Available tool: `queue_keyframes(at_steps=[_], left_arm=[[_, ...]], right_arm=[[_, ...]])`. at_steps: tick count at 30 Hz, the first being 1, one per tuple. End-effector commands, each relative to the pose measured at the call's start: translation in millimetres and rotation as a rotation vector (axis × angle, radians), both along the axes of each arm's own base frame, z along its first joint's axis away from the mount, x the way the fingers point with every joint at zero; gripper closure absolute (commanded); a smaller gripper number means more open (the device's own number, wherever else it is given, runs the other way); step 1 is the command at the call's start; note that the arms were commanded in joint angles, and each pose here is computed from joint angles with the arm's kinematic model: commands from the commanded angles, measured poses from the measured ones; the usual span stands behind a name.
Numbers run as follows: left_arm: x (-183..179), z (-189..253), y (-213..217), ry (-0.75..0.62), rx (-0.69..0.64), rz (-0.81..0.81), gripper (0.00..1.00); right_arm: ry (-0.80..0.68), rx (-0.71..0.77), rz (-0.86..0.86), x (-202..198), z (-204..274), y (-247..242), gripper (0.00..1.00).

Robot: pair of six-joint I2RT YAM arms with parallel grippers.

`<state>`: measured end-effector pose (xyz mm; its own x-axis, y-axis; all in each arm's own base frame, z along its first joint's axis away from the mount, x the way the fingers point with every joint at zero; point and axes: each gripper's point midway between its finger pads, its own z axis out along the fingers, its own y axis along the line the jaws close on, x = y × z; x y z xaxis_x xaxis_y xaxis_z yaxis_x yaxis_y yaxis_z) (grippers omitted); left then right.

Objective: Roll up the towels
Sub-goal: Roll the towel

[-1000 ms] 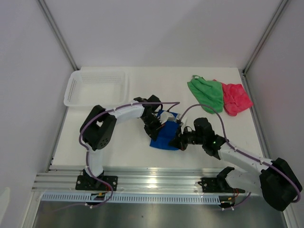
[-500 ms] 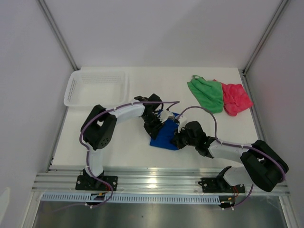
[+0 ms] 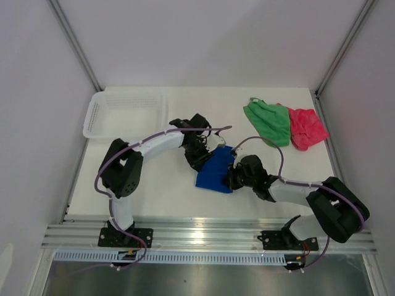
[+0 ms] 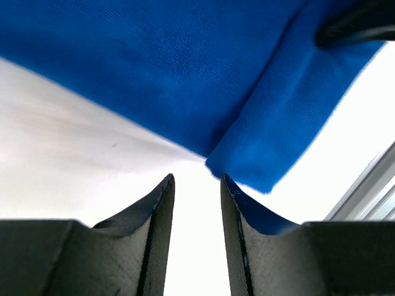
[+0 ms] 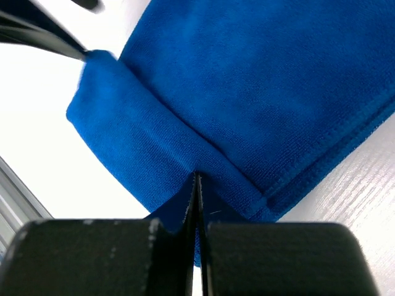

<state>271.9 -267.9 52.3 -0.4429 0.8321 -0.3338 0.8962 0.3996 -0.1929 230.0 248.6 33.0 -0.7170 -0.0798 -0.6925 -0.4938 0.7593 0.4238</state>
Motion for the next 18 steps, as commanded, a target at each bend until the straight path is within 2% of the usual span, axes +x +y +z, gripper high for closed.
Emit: queue_keyframes(at_steps=[1,3,4,6,7,10,18], left_arm=[[9,61,-3,-0.164,-0.120,-0.081,0.61],[9,72,-7,-0.238,-0.169,-0.155,0.60],[-9,63,0,-0.241,-0.165,-0.204,0.58],[-11,65,-4,-0.350,-0.180,-0.316,0.57],[-32,50,-2,-0.340,-0.155,-0.385,0.57],[-48,29,-1,-0.420,-0.082,-0.535,0.57],[-54,1,-22,-0.557,-0.054,-0.680,0.56]], right_arm=[[0.001,-0.005,-0.062,14,0,-4,1.00],[0.005,-0.003,-0.059,13,-1,-4,1.00],[0.007,0.001,-0.060,13,-1,-4,1.00],[0.004,0.011,-0.055,13,1,-2,1.00],[0.008,0.014,-0.058,13,1,-2,1.00],[0.007,0.026,-0.058,14,4,0,1.00],[0.009,0.030,-0.068,15,2,-3,1.00]])
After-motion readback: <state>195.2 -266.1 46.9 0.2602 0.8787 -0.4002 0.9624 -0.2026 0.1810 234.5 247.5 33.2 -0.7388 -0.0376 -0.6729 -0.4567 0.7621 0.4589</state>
